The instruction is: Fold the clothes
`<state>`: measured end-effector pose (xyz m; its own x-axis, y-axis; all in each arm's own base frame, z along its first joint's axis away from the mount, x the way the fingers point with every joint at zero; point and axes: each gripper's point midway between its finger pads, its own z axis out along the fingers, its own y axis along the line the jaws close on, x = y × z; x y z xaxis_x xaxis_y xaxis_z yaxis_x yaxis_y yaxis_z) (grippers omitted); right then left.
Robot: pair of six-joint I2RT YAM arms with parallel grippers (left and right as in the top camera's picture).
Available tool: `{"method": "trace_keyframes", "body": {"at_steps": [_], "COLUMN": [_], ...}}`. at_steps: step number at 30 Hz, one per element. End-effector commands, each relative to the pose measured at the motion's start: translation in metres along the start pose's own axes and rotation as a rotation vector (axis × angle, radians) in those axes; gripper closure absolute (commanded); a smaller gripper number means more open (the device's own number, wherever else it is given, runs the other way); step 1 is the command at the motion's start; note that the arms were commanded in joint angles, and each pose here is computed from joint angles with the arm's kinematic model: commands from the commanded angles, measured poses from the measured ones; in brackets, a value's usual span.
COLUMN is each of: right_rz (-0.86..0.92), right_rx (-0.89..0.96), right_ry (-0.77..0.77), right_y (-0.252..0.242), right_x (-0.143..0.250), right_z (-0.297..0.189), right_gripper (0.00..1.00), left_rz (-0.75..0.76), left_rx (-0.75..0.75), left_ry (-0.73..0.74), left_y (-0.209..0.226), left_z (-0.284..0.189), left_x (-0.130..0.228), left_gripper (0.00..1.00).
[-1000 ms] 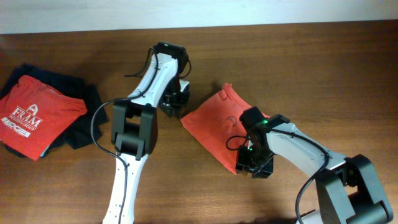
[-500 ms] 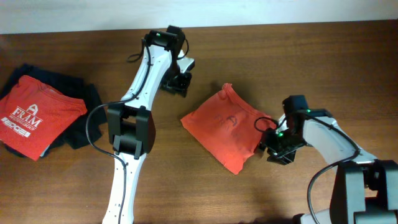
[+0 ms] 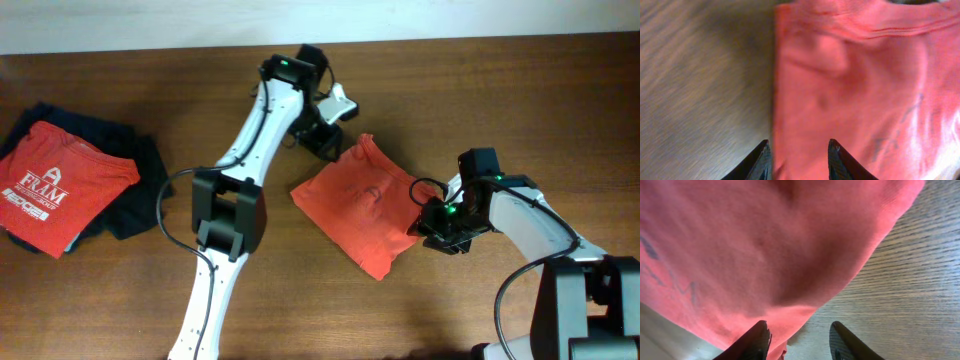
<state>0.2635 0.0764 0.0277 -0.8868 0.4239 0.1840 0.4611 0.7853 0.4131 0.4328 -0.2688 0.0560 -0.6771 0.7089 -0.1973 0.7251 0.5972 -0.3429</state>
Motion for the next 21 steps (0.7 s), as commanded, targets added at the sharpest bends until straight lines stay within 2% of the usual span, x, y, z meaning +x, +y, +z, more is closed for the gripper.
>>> {"method": "trace_keyframes", "body": {"at_steps": [1, 3, 4, 7, 10, 14, 18, 20, 21], "right_rz": [0.040, 0.043, 0.040, 0.034, 0.045, 0.049, 0.055, 0.013, -0.074], "right_rx": [0.028, 0.031, 0.029, 0.022, 0.043, 0.087, 0.213, 0.182, 0.099], "right_ry": [0.010, 0.014, 0.010, -0.002, -0.020, -0.044, -0.093, -0.086, -0.075], "right_y": [-0.008, -0.009, -0.009, -0.007, -0.011, -0.018, -0.041, -0.036, -0.020], "right_x": [0.000, 0.001, 0.000, -0.003, -0.007, -0.011, -0.017, -0.018, -0.019], "right_z": [0.005, 0.006, 0.006, 0.006, 0.006, 0.006, 0.002, 0.001, 0.000], "right_gripper": [0.48, 0.45, 0.55, 0.71, 0.75, 0.83, 0.93, 0.95, 0.95], "left_rz": [0.061, 0.059, 0.057, 0.060, 0.062, 0.063, 0.053, 0.034, 0.014], "left_rx": [0.043, 0.053, 0.058, 0.053, 0.048, -0.005, -0.035, -0.036, -0.039], "left_ry": [0.020, 0.042, 0.053, 0.052, 0.049, 0.075, 0.087, 0.084, 0.076], "left_y": [-0.007, -0.009, -0.009, -0.008, -0.007, 0.003, 0.012, 0.014, 0.014], "left_z": [0.020, 0.030, 0.035, 0.037, 0.037, 0.039, 0.037, 0.035, 0.029], "left_x": [0.000, 0.003, 0.005, 0.004, 0.003, 0.008, 0.011, 0.011, 0.010], "left_gripper": [0.63, 0.67, 0.70, 0.71, 0.71, 0.78, 0.80, 0.84, 0.85]}}
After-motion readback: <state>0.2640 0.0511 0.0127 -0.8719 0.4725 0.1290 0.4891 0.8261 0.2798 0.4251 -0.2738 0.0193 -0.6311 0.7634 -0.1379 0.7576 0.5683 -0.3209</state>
